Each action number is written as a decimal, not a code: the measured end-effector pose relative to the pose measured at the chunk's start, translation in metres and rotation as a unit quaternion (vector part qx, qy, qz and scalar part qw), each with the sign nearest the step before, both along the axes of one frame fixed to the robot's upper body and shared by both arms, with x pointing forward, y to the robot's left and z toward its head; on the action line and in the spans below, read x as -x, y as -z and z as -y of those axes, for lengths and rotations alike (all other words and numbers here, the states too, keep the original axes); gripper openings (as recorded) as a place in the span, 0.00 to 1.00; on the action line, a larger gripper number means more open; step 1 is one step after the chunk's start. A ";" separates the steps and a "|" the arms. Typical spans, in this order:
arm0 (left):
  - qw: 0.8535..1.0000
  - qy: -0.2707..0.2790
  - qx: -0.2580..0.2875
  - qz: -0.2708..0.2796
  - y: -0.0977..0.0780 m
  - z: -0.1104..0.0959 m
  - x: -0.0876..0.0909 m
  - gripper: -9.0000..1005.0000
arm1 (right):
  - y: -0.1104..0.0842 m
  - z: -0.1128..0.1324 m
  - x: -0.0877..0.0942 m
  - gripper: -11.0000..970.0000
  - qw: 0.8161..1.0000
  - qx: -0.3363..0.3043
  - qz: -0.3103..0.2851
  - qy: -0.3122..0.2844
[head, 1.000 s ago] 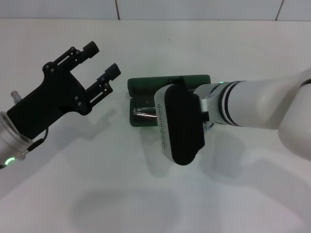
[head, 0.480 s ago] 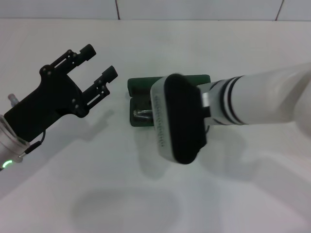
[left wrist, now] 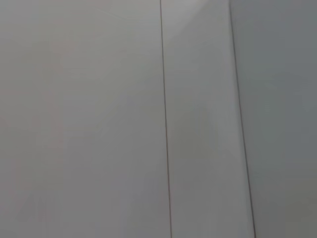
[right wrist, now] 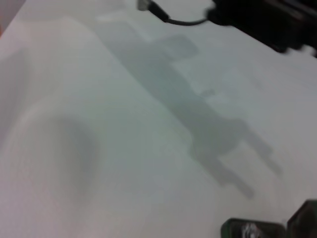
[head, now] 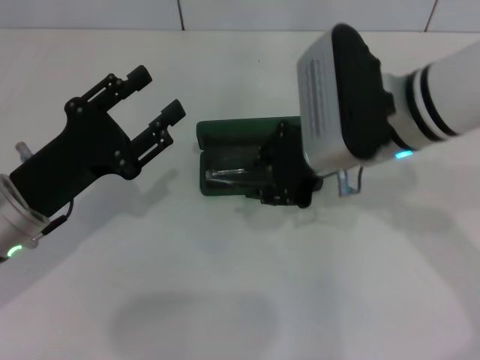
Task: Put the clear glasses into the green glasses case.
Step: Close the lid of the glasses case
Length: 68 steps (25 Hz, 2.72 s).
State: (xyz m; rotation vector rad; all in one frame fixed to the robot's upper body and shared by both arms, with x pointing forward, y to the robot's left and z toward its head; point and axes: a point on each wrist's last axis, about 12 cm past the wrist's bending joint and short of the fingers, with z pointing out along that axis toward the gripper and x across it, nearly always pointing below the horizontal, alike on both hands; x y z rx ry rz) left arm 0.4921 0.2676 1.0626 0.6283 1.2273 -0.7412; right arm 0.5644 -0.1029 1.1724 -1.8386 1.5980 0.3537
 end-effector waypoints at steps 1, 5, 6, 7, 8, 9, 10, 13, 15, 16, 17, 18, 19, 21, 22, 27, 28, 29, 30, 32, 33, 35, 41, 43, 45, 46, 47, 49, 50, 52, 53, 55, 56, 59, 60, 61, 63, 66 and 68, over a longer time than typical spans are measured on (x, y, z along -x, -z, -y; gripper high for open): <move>1.000 0.000 0.000 0.000 0.000 0.000 0.000 0.64 | 0.002 -0.001 -0.006 0.34 1.000 -0.001 -0.018 0.004; 1.000 0.002 0.002 -0.001 0.000 0.000 0.000 0.64 | 0.009 -0.012 -0.025 0.34 0.998 0.007 -0.067 0.011; 1.000 0.002 0.001 -0.001 0.000 0.001 0.000 0.64 | 0.011 -0.014 -0.028 0.34 0.997 0.011 -0.075 0.013; 1.000 0.002 0.001 -0.001 0.000 0.001 -0.001 0.64 | 0.013 -0.015 -0.031 0.34 0.996 0.015 -0.081 0.016; 1.000 0.002 0.001 -0.001 0.000 0.001 -0.001 0.64 | 0.014 -0.015 -0.032 0.34 0.996 0.017 -0.082 0.017; 1.000 0.002 0.001 -0.002 0.000 0.001 -0.001 0.64 | 0.015 -0.015 -0.032 0.34 0.996 0.019 -0.084 0.018; 1.000 0.003 0.002 -0.002 0.000 0.001 -0.001 0.64 | 0.015 -0.016 -0.033 0.34 0.996 0.020 -0.085 0.018; 1.000 0.003 0.002 -0.002 0.000 0.001 0.000 0.64 | 0.016 -0.015 -0.032 0.34 0.996 0.022 -0.085 0.018; 1.000 0.003 0.002 -0.002 0.000 0.001 0.000 0.64 | 0.016 -0.013 -0.031 0.34 0.995 0.026 -0.090 0.019; 1.000 0.003 0.002 -0.003 0.000 0.001 0.000 0.64 | 0.017 -0.013 -0.031 0.34 0.995 0.029 -0.094 0.022; 1.000 0.003 0.002 -0.003 0.000 0.001 0.000 0.64 | 0.017 -0.012 -0.032 0.34 0.995 0.032 -0.096 0.025; 1.000 0.003 0.002 -0.004 0.000 0.001 0.000 0.64 | 0.018 -0.010 -0.032 0.34 0.994 0.037 -0.096 0.030; 1.000 0.003 0.003 -0.004 0.000 0.001 0.000 0.64 | 0.019 -0.009 -0.033 0.34 0.994 0.041 -0.095 0.034; 1.000 0.003 0.004 -0.008 0.000 0.000 -0.001 0.64 | 0.021 -0.007 -0.034 0.34 0.994 0.049 -0.092 0.041; 1.000 0.002 0.004 -0.010 0.000 0.000 -0.001 0.64 | 0.022 -0.006 -0.035 0.34 0.994 0.050 -0.091 0.044; 1.000 -0.001 0.001 -0.019 0.001 0.002 -0.005 0.64 | 0.028 -0.008 -0.043 0.34 0.994 0.049 -0.080 0.062; 1.000 -0.001 0.002 -0.021 0.001 0.002 -0.006 0.64 | 0.029 -0.008 -0.044 0.34 0.994 0.049 -0.077 0.065; 1.000 -0.001 0.002 -0.023 0.001 0.002 -0.007 0.64 | 0.029 -0.008 -0.045 0.34 0.994 0.048 -0.075 0.067; 1.000 -0.001 0.002 -0.025 0.001 0.002 -0.007 0.64 | 0.029 -0.008 -0.046 0.34 0.994 0.047 -0.074 0.069; 1.000 -0.003 0.000 -0.027 0.001 0.003 -0.009 0.64 | 0.029 -0.008 -0.046 0.34 0.994 0.046 -0.071 0.070; 1.000 -0.003 0.000 -0.028 0.001 0.003 -0.009 0.64 | 0.029 -0.008 -0.047 0.34 0.994 0.046 -0.071 0.070; 1.000 -0.003 -0.001 -0.028 0.001 0.004 -0.010 0.64 | 0.030 -0.008 -0.047 0.34 0.994 0.047 -0.070 0.070; 1.000 -0.003 -0.001 -0.027 0.001 0.005 -0.012 0.64 | 0.028 -0.009 -0.046 0.34 0.995 0.042 -0.065 0.066; 1.000 -0.003 -0.001 -0.027 0.000 0.005 -0.012 0.64 | 0.027 -0.009 -0.044 0.34 0.995 0.043 -0.069 0.061; 1.000 -0.003 -0.002 -0.026 0.000 0.005 -0.013 0.64 | 0.027 -0.009 -0.042 0.34 0.995 0.045 -0.073 0.056; 1.000 -0.002 -0.002 -0.025 -0.001 0.005 -0.014 0.64 | 0.027 -0.010 -0.041 0.34 0.995 0.047 -0.074 0.054; 1.000 -0.002 -0.002 -0.025 -0.001 0.005 -0.014 0.64 | 0.028 -0.011 -0.040 0.34 0.995 0.050 -0.076 0.050; 1.000 -0.002 -0.003 -0.025 -0.001 0.006 -0.015 0.64 | 0.030 -0.012 -0.038 0.34 0.994 0.057 -0.077 0.045; 1.000 -0.003 -0.004 -0.025 -0.001 0.006 -0.016 0.64 | 0.031 -0.013 -0.038 0.34 0.994 0.059 -0.077 0.044; 1.000 -0.003 -0.005 -0.026 -0.001 0.006 -0.016 0.64 | 0.032 -0.013 -0.040 0.34 0.994 0.062 -0.077 0.046; 1.000 -0.003 -0.006 -0.026 -0.001 0.006 -0.016 0.64 | 0.033 -0.013 -0.041 0.34 0.994 0.063 -0.077 0.048; 1.000 -0.003 -0.006 -0.025 -0.001 0.006 -0.017 0.64 | 0.034 -0.013 -0.043 0.34 0.994 0.063 -0.074 0.053; 1.000 -0.003 -0.006 -0.025 -0.001 0.006 -0.017 0.64 | 0.034 -0.013 -0.045 0.34 0.994 0.062 -0.072 0.056; 1.000 -0.003 -0.007 -0.024 -0.001 0.006 -0.017 0.64 | 0.035 -0.013 -0.047 0.34 0.994 0.058 -0.066 0.063; 1.000 -0.003 -0.007 -0.024 -0.002 0.006 -0.017 0.64 | 0.035 -0.013 -0.047 0.34 0.994 0.058 -0.065 0.063; 1.000 -0.003 -0.007 -0.024 -0.002 0.006 -0.017 0.64 | 0.035 -0.013 -0.047 0.34 0.994 0.058 -0.065 0.064; 1.000 -0.002 -0.007 -0.023 -0.002 0.006 -0.017 0.64 | 0.035 -0.013 -0.048 0.34 0.994 0.058 -0.063 0.065; 1.000 -0.002 -0.008 -0.022 -0.002 0.006 -0.018 0.64 | 0.036 -0.012 -0.049 0.34 0.994 0.058 -0.062 0.067; 1.000 -0.002 -0.008 -0.022 -0.002 0.006 -0.018 0.64 | 0.036 -0.013 -0.050 0.34 0.994 0.057 -0.060 0.068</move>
